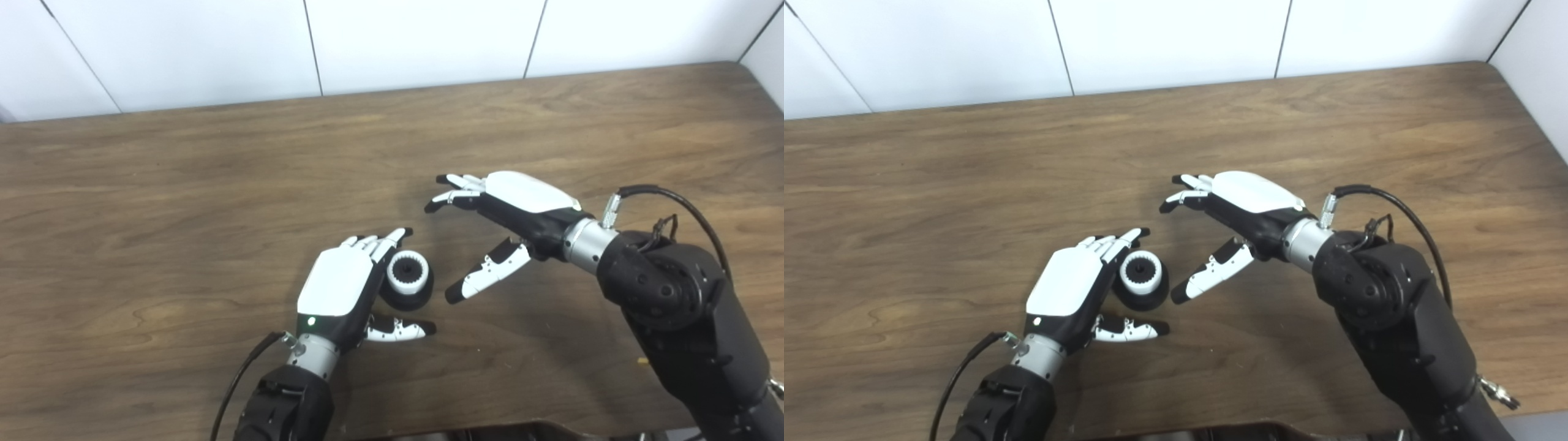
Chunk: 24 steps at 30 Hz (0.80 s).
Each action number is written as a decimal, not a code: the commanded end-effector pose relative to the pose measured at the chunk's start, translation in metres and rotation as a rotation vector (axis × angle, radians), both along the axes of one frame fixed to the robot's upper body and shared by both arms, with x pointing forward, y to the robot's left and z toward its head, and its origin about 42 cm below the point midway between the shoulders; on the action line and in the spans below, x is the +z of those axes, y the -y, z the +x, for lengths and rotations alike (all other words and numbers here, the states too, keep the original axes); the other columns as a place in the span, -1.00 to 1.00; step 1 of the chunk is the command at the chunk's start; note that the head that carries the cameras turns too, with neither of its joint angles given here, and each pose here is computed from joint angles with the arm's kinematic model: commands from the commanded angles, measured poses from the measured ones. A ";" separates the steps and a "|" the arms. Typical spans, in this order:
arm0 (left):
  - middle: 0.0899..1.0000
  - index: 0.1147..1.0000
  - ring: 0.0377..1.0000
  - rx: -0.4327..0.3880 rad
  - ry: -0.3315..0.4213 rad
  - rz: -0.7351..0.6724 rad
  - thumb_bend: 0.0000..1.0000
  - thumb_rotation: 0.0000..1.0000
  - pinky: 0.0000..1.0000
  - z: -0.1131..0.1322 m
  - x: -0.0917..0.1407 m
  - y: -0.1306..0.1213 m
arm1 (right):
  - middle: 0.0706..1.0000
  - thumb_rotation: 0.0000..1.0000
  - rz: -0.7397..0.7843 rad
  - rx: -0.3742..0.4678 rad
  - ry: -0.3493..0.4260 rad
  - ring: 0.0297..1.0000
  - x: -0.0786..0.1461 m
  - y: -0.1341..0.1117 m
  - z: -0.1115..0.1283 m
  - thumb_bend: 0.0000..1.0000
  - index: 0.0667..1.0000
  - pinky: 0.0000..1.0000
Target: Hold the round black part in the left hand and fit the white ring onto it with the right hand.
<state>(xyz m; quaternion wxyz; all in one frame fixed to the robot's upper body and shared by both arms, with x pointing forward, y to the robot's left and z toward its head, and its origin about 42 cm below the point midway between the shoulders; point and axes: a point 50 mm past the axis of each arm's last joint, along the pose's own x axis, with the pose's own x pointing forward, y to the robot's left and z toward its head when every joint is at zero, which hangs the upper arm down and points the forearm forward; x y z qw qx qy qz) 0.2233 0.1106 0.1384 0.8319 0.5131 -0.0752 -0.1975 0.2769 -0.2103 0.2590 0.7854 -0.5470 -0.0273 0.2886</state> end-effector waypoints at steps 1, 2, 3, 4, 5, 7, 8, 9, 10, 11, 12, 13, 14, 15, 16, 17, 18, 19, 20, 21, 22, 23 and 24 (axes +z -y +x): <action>0.66 0.82 0.70 0.007 -0.127 0.045 0.94 -0.44 0.80 -0.004 -0.015 -0.003 | 1.00 0.11 0.000 -0.002 0.065 1.00 0.010 0.004 0.004 0.97 0.68 1.00; 0.66 0.82 0.70 0.012 -0.132 0.042 0.93 -0.42 0.81 -0.003 -0.015 -0.004 | 1.00 0.11 -0.001 -0.003 0.065 1.00 0.010 0.004 0.004 0.97 0.68 1.00; 0.66 0.82 0.70 0.020 -0.136 0.037 0.93 -0.40 0.81 -0.003 -0.013 -0.005 | 1.00 0.12 -0.002 -0.004 0.065 1.00 0.009 0.004 0.005 0.97 0.68 1.00; 0.66 0.82 0.70 0.028 -0.139 0.031 0.93 -0.39 0.80 -0.002 -0.012 -0.006 | 1.00 0.12 -0.002 -0.004 0.065 1.00 0.009 0.005 0.005 0.97 0.68 1.00; 0.66 0.82 0.70 0.033 -0.142 0.028 0.92 -0.38 0.80 -0.001 -0.011 -0.007 | 1.00 0.12 -0.002 -0.005 0.065 1.00 0.008 0.005 0.005 0.97 0.68 1.00; 0.67 0.82 0.70 0.053 -0.145 0.011 0.90 -0.37 0.80 0.003 -0.007 -0.011 | 1.00 0.13 0.002 -0.010 0.059 1.00 0.007 0.006 0.006 0.98 0.68 1.00; 0.66 0.82 0.69 0.063 -0.147 -0.001 0.88 -0.37 0.79 0.005 -0.006 -0.014 | 1.00 0.13 0.004 -0.012 0.057 1.00 0.006 0.007 0.006 0.98 0.68 1.00; 0.66 0.82 0.69 0.076 -0.152 -0.017 0.87 -0.38 0.79 0.007 -0.004 -0.016 | 1.00 0.11 0.006 -0.015 0.056 1.00 0.006 0.007 0.006 0.97 0.68 1.00; 0.65 0.82 0.69 0.087 -0.158 -0.033 0.87 -0.39 0.79 0.010 -0.003 -0.019 | 1.00 0.11 0.007 -0.016 0.055 1.00 0.005 0.008 0.006 0.97 0.68 1.00; 0.65 0.82 0.68 0.093 -0.161 -0.044 0.87 -0.39 0.78 0.011 -0.003 -0.020 | 1.00 0.10 0.008 -0.017 0.055 1.00 0.005 0.008 0.006 0.97 0.68 1.00; 0.64 0.81 0.68 0.107 -0.169 -0.069 0.87 -0.39 0.77 0.014 -0.003 -0.023 | 1.00 0.10 0.011 -0.020 0.054 1.00 0.004 0.009 0.006 0.97 0.68 1.00; 0.63 0.80 0.68 0.120 -0.176 -0.089 0.87 -0.41 0.71 0.016 -0.003 -0.025 | 1.00 0.10 0.014 -0.022 0.052 1.00 0.004 0.010 0.006 0.97 0.68 1.00; 0.63 0.79 0.68 0.128 -0.181 -0.103 0.87 -0.42 0.67 0.017 -0.002 -0.026 | 1.00 0.10 0.016 -0.024 0.051 1.00 0.003 0.011 0.007 0.97 0.68 1.00; 0.62 0.79 0.68 0.140 -0.182 -0.132 0.87 -0.42 0.65 0.019 -0.001 -0.029 | 1.00 0.10 0.020 -0.026 0.048 1.00 0.003 0.012 0.007 0.97 0.68 1.00; 0.60 0.77 0.66 0.151 -0.183 -0.157 0.87 -0.46 0.58 0.021 0.000 -0.032 | 1.00 0.10 0.023 -0.029 0.045 1.00 0.003 0.013 0.007 0.97 0.68 1.00; 0.60 0.76 0.65 0.159 -0.184 -0.175 0.86 -0.47 0.56 0.022 0.001 -0.033 | 1.00 0.10 0.026 -0.031 0.043 1.00 0.002 0.013 0.008 0.97 0.69 1.00; 0.59 0.75 0.64 0.170 -0.186 -0.201 0.86 -0.48 0.53 0.024 0.004 -0.035 | 1.00 0.10 0.029 -0.033 0.040 1.00 0.002 0.014 0.008 0.97 0.69 1.00; 0.58 0.74 0.63 0.178 -0.190 -0.230 0.86 -0.47 0.49 0.025 0.006 -0.038 | 1.00 0.10 0.032 -0.036 0.039 1.00 0.002 0.015 0.009 0.96 0.69 1.00; 0.58 0.74 0.63 0.182 -0.192 -0.250 0.85 -0.47 0.47 0.026 0.008 -0.039 | 1.00 0.11 0.034 -0.038 0.038 1.00 0.002 0.015 0.009 0.96 0.69 1.00; 0.58 0.74 0.64 0.183 -0.198 -0.274 0.85 -0.46 0.46 0.027 0.012 -0.042 | 1.00 0.11 0.040 -0.042 0.037 1.00 0.002 0.016 0.009 0.96 0.69 1.00; 0.60 0.75 0.65 0.181 -0.201 -0.295 0.84 -0.44 0.45 0.027 0.016 -0.044 | 1.00 0.11 0.044 -0.044 0.037 1.00 0.002 0.016 0.010 0.96 0.69 1.00; 0.61 0.75 0.65 0.179 -0.203 -0.308 0.84 -0.43 0.44 0.028 0.018 -0.046 | 1.00 0.12 0.046 -0.046 0.037 1.00 0.002 0.017 0.010 0.96 0.69 1.00; 0.61 0.76 0.65 0.175 -0.206 -0.319 0.84 -0.42 0.43 0.029 0.023 -0.048 | 0.99 0.13 0.048 -0.048 0.035 1.00 0.002 0.017 0.010 0.96 0.69 1.00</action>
